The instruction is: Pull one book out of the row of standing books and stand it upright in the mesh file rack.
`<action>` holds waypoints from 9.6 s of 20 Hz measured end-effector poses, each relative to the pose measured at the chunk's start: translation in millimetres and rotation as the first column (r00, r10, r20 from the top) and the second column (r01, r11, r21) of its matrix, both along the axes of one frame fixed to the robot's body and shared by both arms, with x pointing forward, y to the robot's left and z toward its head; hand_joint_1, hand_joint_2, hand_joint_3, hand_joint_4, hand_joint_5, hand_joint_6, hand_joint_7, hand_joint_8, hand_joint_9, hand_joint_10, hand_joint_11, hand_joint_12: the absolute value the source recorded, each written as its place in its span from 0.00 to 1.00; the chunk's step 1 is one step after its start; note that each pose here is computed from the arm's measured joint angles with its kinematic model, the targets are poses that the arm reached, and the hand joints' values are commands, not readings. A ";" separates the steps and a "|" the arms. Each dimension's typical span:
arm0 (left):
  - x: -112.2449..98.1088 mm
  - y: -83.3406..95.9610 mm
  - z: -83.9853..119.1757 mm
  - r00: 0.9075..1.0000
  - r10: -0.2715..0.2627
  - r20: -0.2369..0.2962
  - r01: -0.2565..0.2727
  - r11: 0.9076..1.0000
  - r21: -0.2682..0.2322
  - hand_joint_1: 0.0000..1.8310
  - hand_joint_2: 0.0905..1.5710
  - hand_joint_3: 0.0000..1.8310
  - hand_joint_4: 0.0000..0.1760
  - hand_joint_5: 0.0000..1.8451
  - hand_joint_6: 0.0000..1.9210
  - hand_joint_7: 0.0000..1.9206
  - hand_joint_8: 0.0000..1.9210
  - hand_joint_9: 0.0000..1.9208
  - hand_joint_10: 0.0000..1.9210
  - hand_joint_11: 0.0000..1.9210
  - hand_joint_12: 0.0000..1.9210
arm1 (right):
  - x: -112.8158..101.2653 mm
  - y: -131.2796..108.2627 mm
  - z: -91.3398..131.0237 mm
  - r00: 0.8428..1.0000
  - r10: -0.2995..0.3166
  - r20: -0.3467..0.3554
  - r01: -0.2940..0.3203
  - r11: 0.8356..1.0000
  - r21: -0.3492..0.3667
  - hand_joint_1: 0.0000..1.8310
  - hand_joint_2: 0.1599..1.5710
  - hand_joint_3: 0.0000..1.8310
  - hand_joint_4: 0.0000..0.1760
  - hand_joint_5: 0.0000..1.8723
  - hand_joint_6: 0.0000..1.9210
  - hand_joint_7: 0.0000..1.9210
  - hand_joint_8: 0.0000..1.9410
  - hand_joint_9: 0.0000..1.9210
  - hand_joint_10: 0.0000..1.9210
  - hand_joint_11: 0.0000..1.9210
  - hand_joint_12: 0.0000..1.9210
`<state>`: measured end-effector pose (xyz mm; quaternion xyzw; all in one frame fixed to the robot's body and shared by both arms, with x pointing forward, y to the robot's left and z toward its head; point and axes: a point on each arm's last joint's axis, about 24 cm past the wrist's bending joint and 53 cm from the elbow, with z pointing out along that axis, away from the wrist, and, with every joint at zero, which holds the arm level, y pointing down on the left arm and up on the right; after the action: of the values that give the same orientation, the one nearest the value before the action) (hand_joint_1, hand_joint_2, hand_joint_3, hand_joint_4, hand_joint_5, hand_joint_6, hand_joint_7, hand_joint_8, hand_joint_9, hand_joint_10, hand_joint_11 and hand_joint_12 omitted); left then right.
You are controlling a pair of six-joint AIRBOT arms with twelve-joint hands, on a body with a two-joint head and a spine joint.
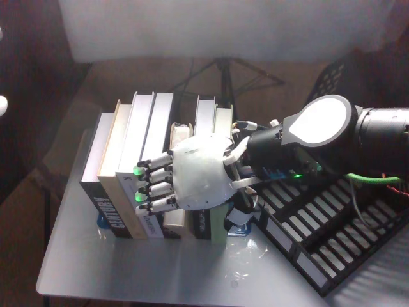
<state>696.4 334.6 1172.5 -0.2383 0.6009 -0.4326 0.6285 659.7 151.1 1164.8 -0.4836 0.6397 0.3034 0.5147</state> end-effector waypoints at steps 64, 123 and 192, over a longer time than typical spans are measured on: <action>-14.2 25.5 -2.0 0.998 0.069 0.004 -0.069 0.997 -0.034 0.29 0.90 0.00 0.25 0.02 0.00 0.00 0.00 0.00 0.00 0.00 0.00 | -27.2 28.9 -45.5 0.996 0.047 -0.073 -0.050 0.998 -0.042 0.75 0.67 0.00 0.00 0.50 0.56 0.56 0.40 0.46 0.65 0.29 0.89; -14.3 25.2 -1.7 0.998 0.068 0.006 -0.067 0.997 -0.040 0.28 0.89 0.00 0.23 0.02 0.00 0.00 0.00 0.00 0.00 0.00 0.00 | -3.0 22.6 -26.8 0.999 0.008 -0.043 -0.010 0.998 -0.060 0.75 0.67 0.00 0.00 0.51 0.51 0.54 0.46 0.46 0.67 0.35 0.91; -14.7 -10.5 -34.6 0.998 -0.001 -0.060 -0.005 0.995 -0.102 0.27 0.89 0.00 0.34 0.01 0.00 0.00 0.00 0.00 0.00 0.00 0.00 | 27.3 -153.9 265.4 0.982 -0.176 0.072 0.131 0.899 0.418 0.74 0.73 0.00 0.00 0.40 0.62 0.48 0.63 0.40 0.76 0.20 0.96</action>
<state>681.7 324.1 1137.9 -0.2836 0.5963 -0.4549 0.5976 687.0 -2.8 1430.3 -0.3282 0.5689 0.3632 0.6609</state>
